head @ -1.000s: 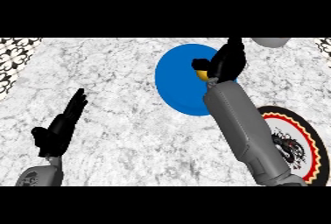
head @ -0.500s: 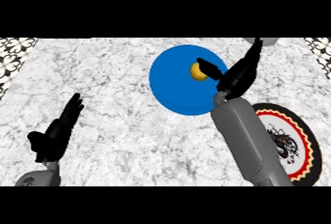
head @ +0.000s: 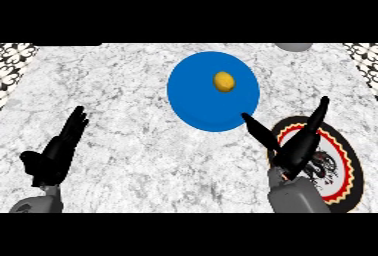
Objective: Pick the lemon from the plate and place it in the plate
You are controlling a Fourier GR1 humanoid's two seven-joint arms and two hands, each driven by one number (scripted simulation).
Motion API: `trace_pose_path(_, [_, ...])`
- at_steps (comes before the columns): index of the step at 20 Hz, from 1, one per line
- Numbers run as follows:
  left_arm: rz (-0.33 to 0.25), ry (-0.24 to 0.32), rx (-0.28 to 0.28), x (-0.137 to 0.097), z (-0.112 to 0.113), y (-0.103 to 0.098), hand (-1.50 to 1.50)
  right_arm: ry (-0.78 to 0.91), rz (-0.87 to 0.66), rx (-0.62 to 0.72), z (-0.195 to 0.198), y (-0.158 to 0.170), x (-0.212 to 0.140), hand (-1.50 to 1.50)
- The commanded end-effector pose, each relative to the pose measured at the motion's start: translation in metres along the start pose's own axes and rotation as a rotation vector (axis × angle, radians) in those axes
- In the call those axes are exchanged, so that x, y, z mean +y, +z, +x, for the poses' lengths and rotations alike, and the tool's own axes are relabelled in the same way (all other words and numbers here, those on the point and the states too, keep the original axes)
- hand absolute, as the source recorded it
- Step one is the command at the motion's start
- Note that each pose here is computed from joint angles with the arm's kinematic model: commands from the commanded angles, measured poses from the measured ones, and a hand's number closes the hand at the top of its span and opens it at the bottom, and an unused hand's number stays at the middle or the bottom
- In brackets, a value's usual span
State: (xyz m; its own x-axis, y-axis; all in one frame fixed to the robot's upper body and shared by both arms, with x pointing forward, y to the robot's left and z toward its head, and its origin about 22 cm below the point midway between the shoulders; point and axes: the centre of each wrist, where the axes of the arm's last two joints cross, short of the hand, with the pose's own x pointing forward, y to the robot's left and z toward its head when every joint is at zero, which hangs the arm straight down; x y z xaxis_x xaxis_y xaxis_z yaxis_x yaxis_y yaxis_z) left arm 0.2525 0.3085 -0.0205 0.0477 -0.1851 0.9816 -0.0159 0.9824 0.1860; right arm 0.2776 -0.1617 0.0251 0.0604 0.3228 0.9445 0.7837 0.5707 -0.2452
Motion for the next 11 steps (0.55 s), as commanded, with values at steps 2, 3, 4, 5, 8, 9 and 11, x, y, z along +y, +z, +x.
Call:
trace_pose_path(2, [-0.014,-0.005,0.006,-0.009,0.011,-0.003,0.00,-0.014,0.025,-0.017,-0.025,0.019,-0.047,-1.50])
trace_pose_path(3, [-0.028,0.002,0.013,0.004,-0.010,0.002,0.00,-0.011,0.032,-0.021,-0.024,0.006,-0.049,-1.50])
trace_pose_path(4, [-0.001,-0.005,0.017,-0.011,0.000,0.003,0.00,0.005,0.035,-0.020,-0.030,0.016,-0.054,-1.50])
trace_pose_path(5, [-0.008,-0.014,0.005,0.007,0.013,-0.005,0.00,0.023,0.040,-0.030,-0.040,0.008,-0.054,-1.50])
trace_pose_path(8, [-0.019,-0.011,-0.012,-0.003,0.011,-0.003,0.00,0.016,0.044,-0.015,-0.049,0.019,-0.067,-1.50])
trace_pose_path(9, [-0.031,-0.022,0.003,-0.011,-0.002,-0.006,0.00,0.022,0.028,-0.029,-0.058,0.016,-0.076,-1.50])
trace_pose_path(11, [-0.012,0.003,0.015,0.004,0.004,0.006,0.00,0.029,0.007,-0.052,-0.055,0.022,-0.082,-1.50])
